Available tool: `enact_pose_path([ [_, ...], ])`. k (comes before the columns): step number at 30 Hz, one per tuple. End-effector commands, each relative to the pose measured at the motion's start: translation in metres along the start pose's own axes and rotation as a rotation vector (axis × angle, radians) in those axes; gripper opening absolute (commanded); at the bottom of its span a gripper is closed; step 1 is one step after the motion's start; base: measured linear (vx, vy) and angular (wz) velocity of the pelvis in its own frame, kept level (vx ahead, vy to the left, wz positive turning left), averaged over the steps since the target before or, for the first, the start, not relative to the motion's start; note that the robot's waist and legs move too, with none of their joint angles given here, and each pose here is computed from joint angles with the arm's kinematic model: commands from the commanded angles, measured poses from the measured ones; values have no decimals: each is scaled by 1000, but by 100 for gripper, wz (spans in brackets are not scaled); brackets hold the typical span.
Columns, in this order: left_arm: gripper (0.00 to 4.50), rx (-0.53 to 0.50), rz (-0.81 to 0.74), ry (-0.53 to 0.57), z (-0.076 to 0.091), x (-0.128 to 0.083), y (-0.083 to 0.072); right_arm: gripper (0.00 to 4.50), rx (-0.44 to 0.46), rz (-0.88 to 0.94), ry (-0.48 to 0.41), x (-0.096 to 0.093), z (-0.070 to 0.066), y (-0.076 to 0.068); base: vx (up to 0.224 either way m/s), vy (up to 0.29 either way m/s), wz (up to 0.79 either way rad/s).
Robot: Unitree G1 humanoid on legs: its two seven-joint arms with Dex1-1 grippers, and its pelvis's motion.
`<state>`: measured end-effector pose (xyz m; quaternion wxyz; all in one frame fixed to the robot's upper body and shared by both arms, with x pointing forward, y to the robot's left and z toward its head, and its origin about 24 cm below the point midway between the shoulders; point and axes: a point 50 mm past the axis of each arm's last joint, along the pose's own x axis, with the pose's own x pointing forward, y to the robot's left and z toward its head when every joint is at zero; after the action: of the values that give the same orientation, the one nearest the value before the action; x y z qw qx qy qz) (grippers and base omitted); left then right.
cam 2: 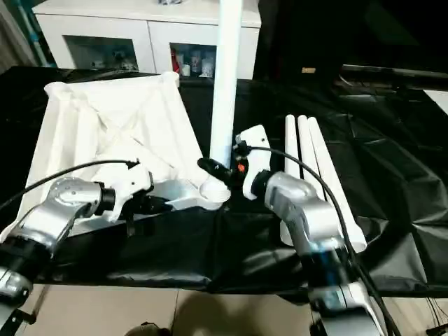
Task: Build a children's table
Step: Insert table leg to table base
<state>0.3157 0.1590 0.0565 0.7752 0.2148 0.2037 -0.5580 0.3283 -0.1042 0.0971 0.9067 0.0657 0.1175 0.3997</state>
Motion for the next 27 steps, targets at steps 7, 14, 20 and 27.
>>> enact_pose_path([
  [7,0,30,-24,-56,12,4,-4,186,-21,13,0,5,2,-1,0,0,0],
  [14,0,25,-8,-56,12,3,-5,186,1,23,22,7,-7,-1,0,0,0],
  [20,0,18,3,-59,12,2,-4,186,14,-5,26,9,-16,-6,0,0,0],
  [27,0,8,12,-61,11,1,-4,186,60,-63,23,3,-35,-12,0,0,0],
])
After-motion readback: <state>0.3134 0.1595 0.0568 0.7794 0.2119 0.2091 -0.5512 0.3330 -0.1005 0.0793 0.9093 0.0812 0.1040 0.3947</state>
